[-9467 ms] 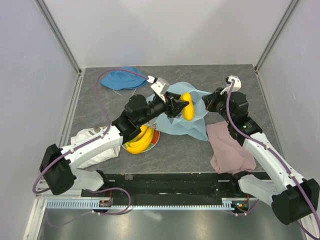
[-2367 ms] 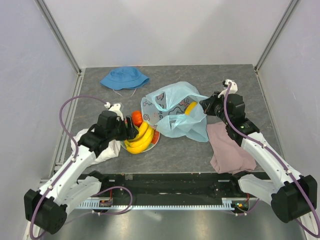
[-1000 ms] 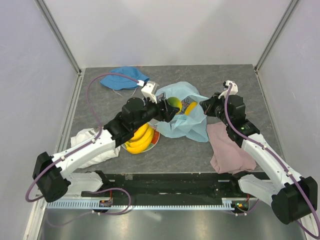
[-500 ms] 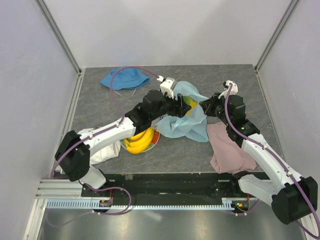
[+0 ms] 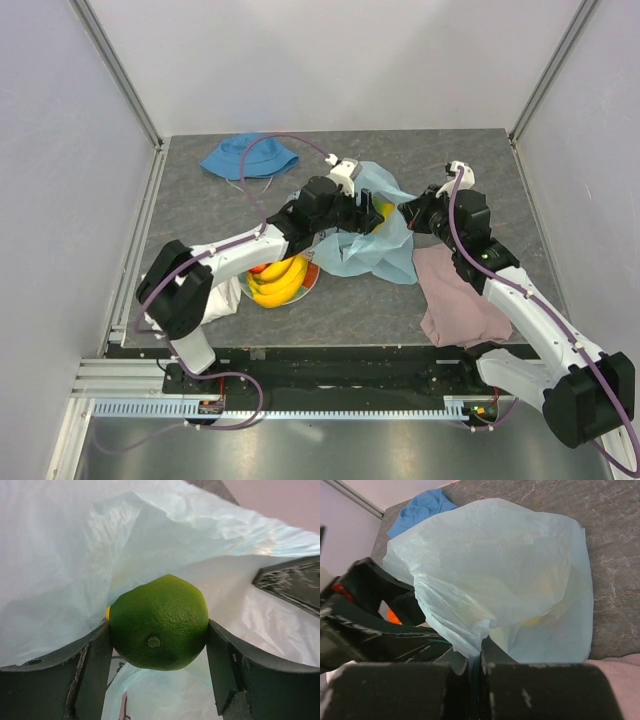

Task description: Place the fruits into the plastic bag

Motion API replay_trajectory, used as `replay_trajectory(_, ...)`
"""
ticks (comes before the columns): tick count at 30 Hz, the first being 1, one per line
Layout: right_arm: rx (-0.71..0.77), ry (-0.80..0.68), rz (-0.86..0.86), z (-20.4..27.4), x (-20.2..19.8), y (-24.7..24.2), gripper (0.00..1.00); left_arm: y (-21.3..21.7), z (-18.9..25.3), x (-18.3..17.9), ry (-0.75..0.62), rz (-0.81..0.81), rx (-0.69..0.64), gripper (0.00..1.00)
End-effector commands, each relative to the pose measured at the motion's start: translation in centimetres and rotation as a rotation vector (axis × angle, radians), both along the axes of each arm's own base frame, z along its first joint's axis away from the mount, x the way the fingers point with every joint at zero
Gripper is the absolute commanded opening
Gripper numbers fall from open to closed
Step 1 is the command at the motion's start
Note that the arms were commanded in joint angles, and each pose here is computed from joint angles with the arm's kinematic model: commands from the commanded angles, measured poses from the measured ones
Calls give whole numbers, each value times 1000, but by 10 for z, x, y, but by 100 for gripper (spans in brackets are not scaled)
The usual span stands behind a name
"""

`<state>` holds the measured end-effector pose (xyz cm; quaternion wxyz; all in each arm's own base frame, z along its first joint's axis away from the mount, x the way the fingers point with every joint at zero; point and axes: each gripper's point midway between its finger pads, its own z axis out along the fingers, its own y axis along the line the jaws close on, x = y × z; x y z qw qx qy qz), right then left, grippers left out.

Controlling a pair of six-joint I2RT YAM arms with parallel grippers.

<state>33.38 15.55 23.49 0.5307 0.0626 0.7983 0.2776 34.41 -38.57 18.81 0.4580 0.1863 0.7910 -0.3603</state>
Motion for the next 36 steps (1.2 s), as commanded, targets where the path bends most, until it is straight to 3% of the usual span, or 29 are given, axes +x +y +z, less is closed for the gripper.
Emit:
replay_trajectory(1,13,-33,8,9,3,2,0,-16,5,12,-25,-15,-28,54)
replay_trajectory(8,15,-20,9,6,3,3,0,-21,-29,9,48,-34,13,55)
replay_trajectory(15,16,-5,14,0,4,4,0,-21,-53,6,97,-50,55,67)
replay_trajectory(18,15,-2,12,-1,4,4,0,-22,-52,5,95,-60,56,76)
replay_trajectory(36,25,-11,11,-1,5,5,0,-21,-30,-1,41,-96,26,91)
